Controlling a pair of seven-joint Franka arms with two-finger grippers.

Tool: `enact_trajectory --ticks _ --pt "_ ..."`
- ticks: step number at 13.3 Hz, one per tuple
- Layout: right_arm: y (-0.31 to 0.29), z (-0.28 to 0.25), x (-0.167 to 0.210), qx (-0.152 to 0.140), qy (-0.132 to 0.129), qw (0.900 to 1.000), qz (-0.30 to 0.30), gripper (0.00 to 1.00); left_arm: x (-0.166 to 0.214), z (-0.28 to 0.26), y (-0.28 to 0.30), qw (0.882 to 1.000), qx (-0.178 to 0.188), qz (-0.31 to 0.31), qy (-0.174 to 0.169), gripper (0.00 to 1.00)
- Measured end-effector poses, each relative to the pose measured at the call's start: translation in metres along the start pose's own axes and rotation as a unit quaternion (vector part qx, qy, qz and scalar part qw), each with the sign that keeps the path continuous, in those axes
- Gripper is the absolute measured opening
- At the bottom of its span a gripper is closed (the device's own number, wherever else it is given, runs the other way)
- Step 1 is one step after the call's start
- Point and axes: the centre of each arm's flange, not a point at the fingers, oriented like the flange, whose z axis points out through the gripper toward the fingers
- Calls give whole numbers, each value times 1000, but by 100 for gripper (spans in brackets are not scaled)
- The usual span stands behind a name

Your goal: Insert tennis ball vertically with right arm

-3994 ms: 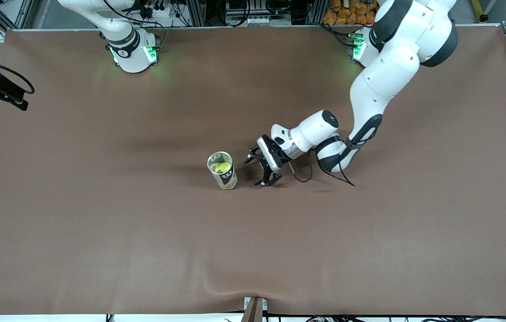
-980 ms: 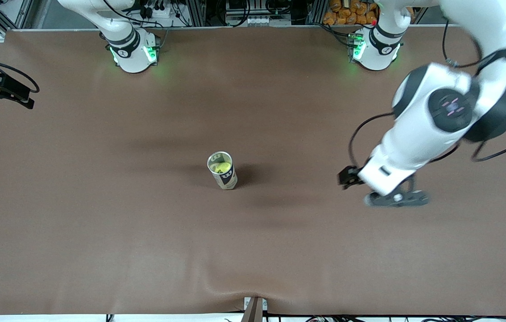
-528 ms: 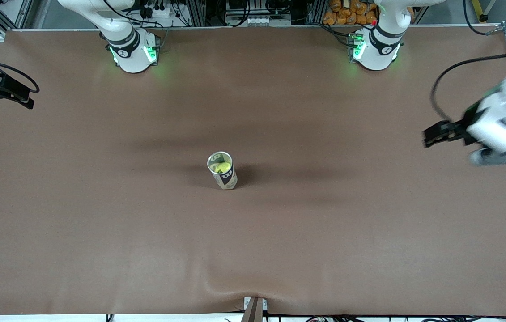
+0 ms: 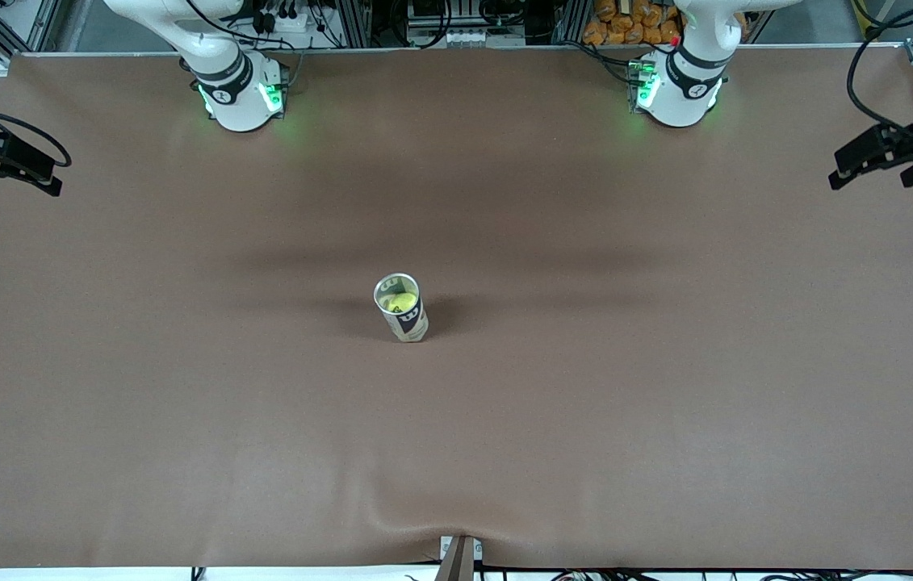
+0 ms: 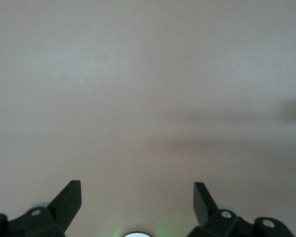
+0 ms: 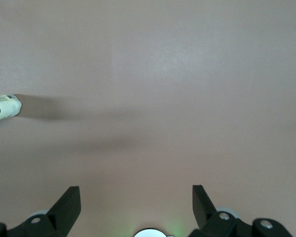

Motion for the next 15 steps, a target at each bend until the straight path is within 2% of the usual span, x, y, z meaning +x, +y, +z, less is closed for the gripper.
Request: enact_trajectory --ticks 5,13,15 --pt "0 0 0 0 -1 1000 0 100 -6 -4 20 1000 14 20 4 100" --pt "0 0 0 0 -1 1000 0 100 -17 -34 19 1000 19 19 11 100" --pt "0 0 0 0 -2 1000 0 100 -17 -35 18 999 30 19 13 100"
